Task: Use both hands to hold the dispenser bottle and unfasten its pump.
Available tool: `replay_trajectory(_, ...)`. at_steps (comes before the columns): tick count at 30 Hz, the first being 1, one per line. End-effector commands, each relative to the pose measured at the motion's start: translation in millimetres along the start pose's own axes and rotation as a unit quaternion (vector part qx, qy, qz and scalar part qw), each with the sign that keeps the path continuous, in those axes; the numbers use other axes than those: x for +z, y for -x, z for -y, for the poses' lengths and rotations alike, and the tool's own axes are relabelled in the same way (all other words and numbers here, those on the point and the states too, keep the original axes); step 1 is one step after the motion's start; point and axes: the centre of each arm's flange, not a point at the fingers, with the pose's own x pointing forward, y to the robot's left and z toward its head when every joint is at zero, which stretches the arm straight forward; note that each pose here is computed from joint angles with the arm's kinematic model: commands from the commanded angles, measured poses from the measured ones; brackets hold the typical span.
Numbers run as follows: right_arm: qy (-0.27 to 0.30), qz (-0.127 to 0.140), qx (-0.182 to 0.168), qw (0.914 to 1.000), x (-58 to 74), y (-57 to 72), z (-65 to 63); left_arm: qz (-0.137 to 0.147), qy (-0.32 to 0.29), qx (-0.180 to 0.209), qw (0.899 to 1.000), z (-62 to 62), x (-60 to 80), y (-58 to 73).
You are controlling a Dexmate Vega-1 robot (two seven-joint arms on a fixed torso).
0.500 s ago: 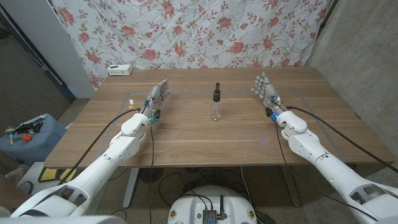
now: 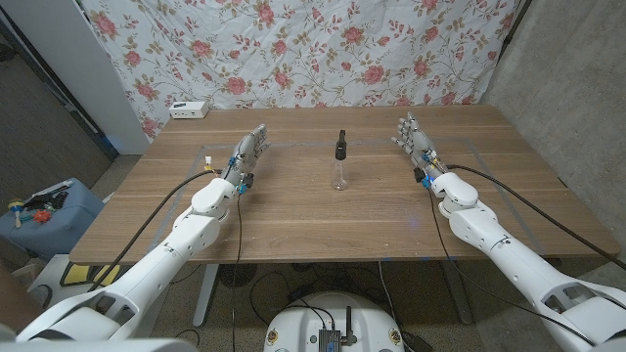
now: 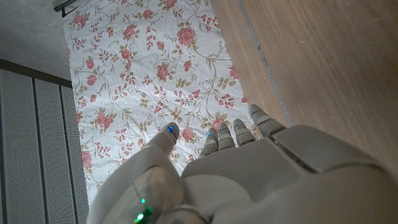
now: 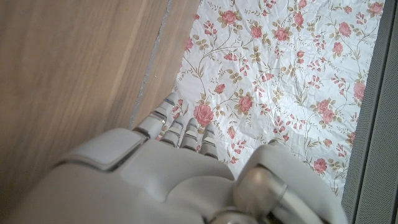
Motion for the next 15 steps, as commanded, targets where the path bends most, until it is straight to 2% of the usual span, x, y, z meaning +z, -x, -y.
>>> replay_trajectory(1,0.022,0.008,-0.009,0.9997,0.6,0.8,-3.3,0.015,-0.037,-0.025,0.999,7.4,6.1,7.0)
replay_trajectory(9,0.033,0.005,-0.017,0.9993,5.3,5.0,1.0,0.036,-0.044,-0.054,0.997,11.9,7.0,10.1)
replay_trajectory(15,0.036,0.009,-0.02,0.9991,8.3,6.0,2.4,0.033,-0.053,-0.078,0.995,14.6,8.2,13.8)
